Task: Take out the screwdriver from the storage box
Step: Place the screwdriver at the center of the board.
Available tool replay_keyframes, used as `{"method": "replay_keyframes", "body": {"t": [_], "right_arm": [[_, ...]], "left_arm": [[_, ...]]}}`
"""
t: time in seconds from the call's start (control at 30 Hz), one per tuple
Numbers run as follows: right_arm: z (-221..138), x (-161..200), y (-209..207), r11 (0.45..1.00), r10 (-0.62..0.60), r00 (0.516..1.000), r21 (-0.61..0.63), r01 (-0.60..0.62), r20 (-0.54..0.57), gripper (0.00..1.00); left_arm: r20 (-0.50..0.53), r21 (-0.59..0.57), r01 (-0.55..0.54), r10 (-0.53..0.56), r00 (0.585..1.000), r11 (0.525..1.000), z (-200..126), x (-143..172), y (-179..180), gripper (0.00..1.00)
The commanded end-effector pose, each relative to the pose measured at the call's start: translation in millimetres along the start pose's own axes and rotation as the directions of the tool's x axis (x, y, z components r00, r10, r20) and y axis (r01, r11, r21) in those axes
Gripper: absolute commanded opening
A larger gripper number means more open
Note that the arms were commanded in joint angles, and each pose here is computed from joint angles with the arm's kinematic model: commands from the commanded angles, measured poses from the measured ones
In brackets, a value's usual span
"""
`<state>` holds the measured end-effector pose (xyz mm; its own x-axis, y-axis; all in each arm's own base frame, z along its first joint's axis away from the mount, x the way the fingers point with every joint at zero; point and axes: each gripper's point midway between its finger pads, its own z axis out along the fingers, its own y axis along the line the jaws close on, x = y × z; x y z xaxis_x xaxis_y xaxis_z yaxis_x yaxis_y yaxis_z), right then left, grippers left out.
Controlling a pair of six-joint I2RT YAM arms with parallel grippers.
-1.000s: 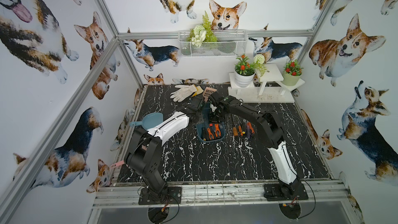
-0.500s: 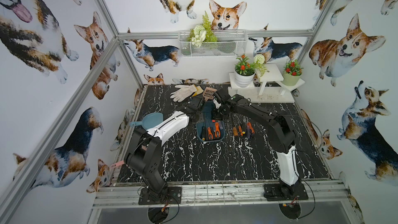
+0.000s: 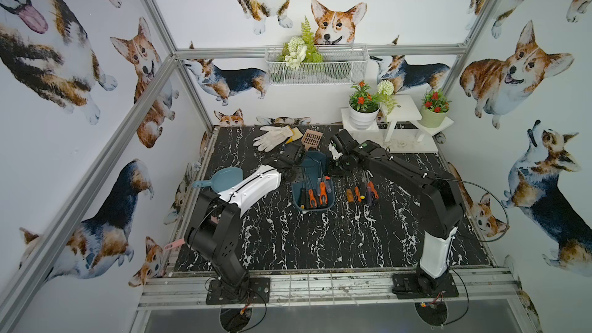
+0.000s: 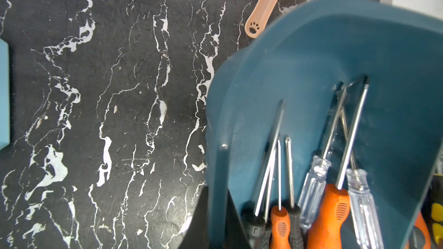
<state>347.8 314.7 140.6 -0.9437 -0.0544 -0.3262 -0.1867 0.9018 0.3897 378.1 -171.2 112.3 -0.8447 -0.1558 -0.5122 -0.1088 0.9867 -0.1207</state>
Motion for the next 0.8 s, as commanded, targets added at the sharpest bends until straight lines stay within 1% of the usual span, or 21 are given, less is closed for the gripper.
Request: {"method": "replay_keyframes", "body": {"t": [0.0, 0.13, 0.27, 0.57, 0.77], "right_arm": [[-11.8, 0.9, -5.3, 0.999, -0.038, 0.999, 0.012, 0.038, 0.017, 0.00], [-18.6, 10.4, -24.2, 0.993, -0.073, 0.997, 0.087, 0.074, -0.012, 0.00], [-17.8, 22.7, -43.9, 0.981, -0.098, 0.994, 0.165, 0.106, -0.054, 0.00], [-4.7, 50.8, -70.5, 0.959, -0.104, 0.978, 0.243, 0.146, -0.181, 0.00], [12.3, 65.5, -87.0, 0.943, -0.094, 0.963, 0.287, 0.167, -0.252, 0.00]], "left_arm": [[0.027, 0.034, 0.014, -0.015, 1.000, 0.999, -0.9, -7.9, -8.0, 0.00], [0.028, 0.035, 0.013, -0.014, 1.000, 0.999, -0.2, -7.6, -8.0, 0.00], [0.029, 0.037, 0.013, -0.014, 0.999, 0.999, -1.1, -7.6, -8.2, 0.00], [0.028, 0.033, 0.012, -0.013, 1.000, 0.999, -1.6, -5.9, -5.9, 0.00], [0.018, 0.020, 0.006, -0.007, 1.000, 1.000, -0.9, -2.5, -2.8, 0.00]]}}
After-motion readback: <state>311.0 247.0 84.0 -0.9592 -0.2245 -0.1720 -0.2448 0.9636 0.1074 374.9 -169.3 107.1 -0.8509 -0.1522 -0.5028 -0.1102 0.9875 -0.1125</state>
